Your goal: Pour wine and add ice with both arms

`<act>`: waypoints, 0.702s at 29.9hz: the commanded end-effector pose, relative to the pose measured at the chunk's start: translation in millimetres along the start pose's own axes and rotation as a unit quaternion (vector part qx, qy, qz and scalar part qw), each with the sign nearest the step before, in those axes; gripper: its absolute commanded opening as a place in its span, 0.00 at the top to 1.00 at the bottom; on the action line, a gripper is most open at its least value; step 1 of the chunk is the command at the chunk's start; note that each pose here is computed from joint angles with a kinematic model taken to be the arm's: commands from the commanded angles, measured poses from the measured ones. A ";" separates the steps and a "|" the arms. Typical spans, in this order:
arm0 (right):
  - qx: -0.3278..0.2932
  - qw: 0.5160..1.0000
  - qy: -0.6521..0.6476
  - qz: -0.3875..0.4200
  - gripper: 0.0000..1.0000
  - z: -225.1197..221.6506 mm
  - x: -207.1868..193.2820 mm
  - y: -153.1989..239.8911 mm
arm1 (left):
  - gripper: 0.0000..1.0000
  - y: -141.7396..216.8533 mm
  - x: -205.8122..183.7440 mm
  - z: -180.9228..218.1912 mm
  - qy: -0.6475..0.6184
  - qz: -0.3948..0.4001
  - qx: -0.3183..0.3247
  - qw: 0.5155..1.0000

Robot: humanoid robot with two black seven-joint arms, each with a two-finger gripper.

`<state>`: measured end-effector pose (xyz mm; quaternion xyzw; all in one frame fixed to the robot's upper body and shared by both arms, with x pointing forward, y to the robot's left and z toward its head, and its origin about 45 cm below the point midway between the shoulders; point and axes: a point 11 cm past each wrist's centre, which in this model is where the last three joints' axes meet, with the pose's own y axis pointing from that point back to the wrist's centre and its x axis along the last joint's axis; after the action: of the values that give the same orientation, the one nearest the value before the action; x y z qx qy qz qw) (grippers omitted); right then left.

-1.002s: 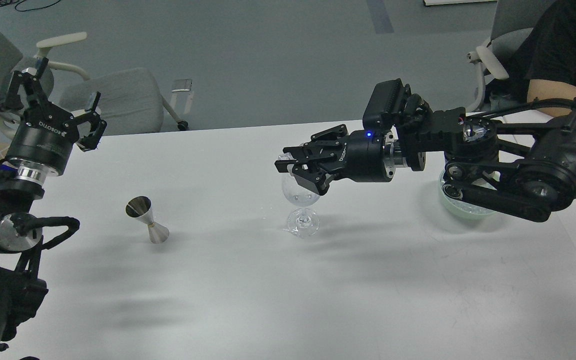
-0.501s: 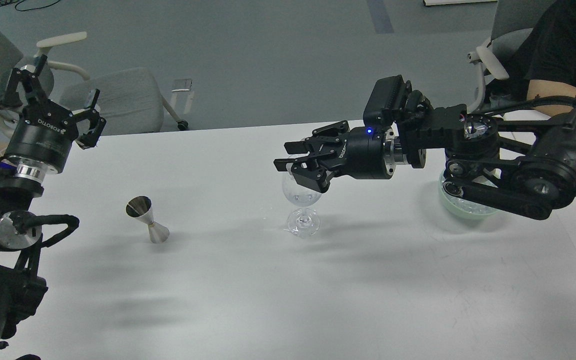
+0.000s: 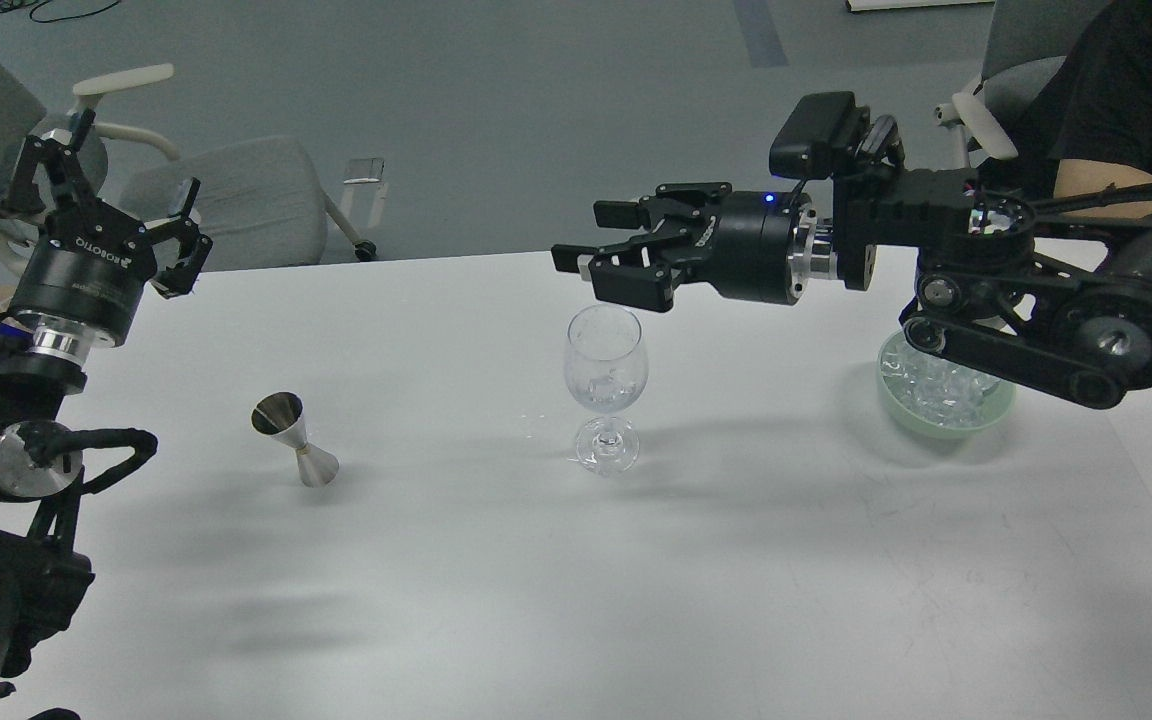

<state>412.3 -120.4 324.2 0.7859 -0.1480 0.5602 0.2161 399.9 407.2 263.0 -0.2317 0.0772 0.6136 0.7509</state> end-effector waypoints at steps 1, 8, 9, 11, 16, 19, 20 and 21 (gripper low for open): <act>-0.035 0.996 -0.060 0.064 0.00 24.5 26.0 9.3 | 0.02 -3.0 -1.2 2.5 -0.001 0.000 -0.003 1.000; -0.088 0.963 -0.164 0.193 0.00 68.8 65.8 26.7 | 0.02 -22.7 -3.2 24.2 -0.012 0.008 -0.027 1.000; -0.098 0.949 -0.197 0.225 0.00 80.5 74.2 33.2 | 0.02 -28.6 -6.7 29.7 -0.014 0.003 -0.034 0.999; -0.108 0.934 -0.228 0.251 0.00 91.2 78.9 36.1 | 0.02 -31.3 -6.3 29.5 -0.012 0.005 -0.033 0.999; -0.127 0.888 -0.297 0.327 0.02 117.0 89.2 34.5 | 0.02 -45.3 -3.0 15.5 -0.015 0.009 -0.003 1.000; -0.112 0.860 -0.344 0.361 0.03 120.0 85.6 35.0 | 0.02 -48.5 -6.5 7.5 -0.024 -0.001 0.016 1.000; -0.101 0.841 -0.376 0.376 0.03 121.0 75.6 35.0 | 0.02 -49.7 -10.4 3.6 -0.027 -0.011 0.025 0.999; -0.098 0.829 -0.392 0.387 0.03 122.9 73.4 36.4 | 0.02 -50.1 -13.1 1.9 -0.028 -0.019 0.029 0.999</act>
<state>521.1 -209.5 378.6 0.7908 -0.5432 0.2807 0.0271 442.5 398.8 284.9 -0.2074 0.0690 0.6175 0.7556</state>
